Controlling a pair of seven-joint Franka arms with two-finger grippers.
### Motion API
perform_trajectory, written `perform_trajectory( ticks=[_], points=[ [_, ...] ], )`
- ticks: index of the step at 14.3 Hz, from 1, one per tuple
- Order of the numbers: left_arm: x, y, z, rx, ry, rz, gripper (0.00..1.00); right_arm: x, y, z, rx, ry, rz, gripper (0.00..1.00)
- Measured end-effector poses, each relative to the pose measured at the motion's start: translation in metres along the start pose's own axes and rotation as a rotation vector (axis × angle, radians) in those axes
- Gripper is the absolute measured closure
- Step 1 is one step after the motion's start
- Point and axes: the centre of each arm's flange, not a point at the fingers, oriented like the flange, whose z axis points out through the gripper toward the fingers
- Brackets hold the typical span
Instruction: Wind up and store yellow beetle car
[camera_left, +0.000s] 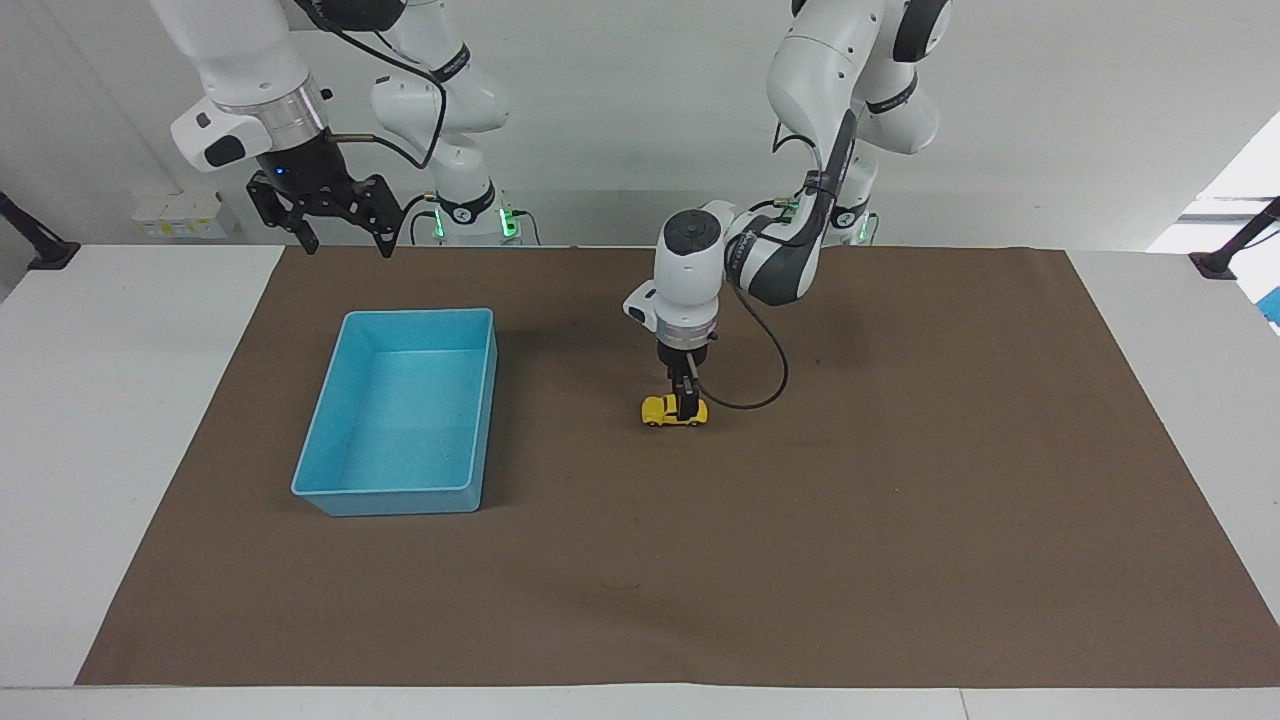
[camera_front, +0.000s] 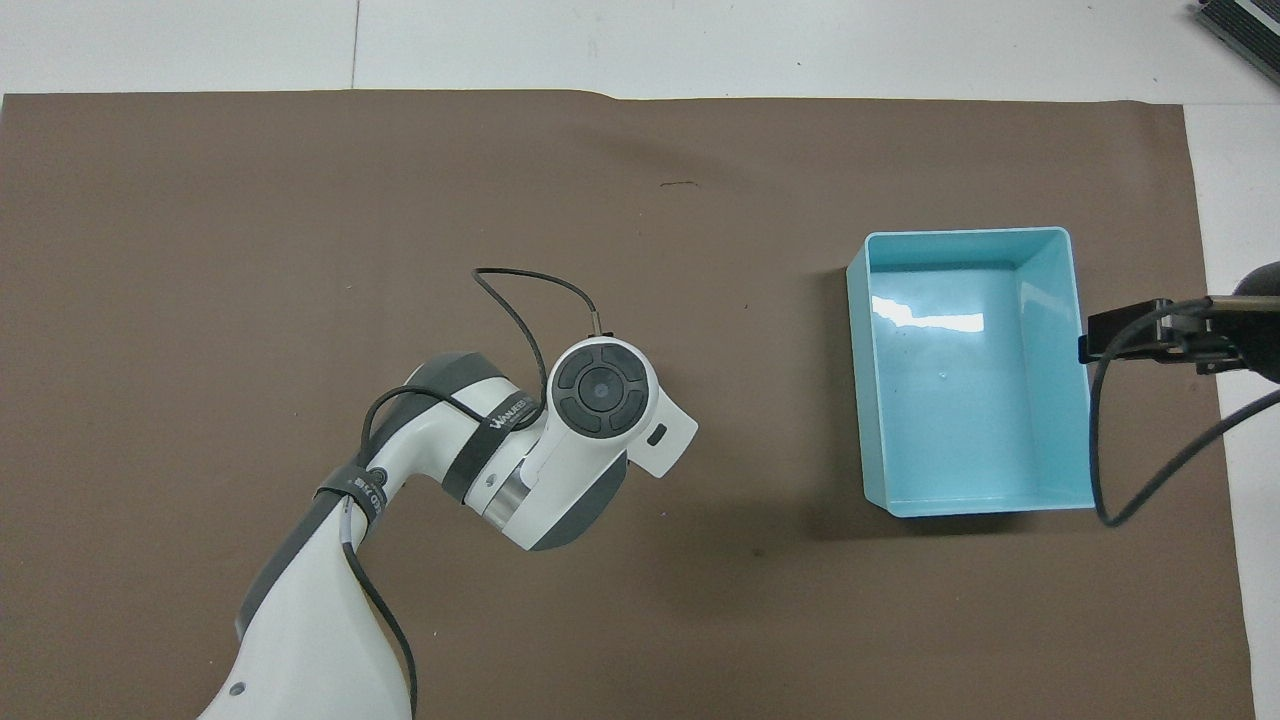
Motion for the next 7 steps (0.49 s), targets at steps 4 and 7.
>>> perform_trajectory(
  ticks=[4, 7],
  points=[
    [-0.0020, 0.0009, 0.0027, 0.016, 0.004, 0.007, 0.58, 0.0000, 0.0001, 0.0002, 0.000, 0.000, 0.000, 0.00],
    [-0.0025, 0.0012, 0.0027, 0.018, 0.004, 0.009, 0.58, 0.0000, 0.0001, 0.0002, 0.000, 0.000, 0.000, 0.00]
  ],
)
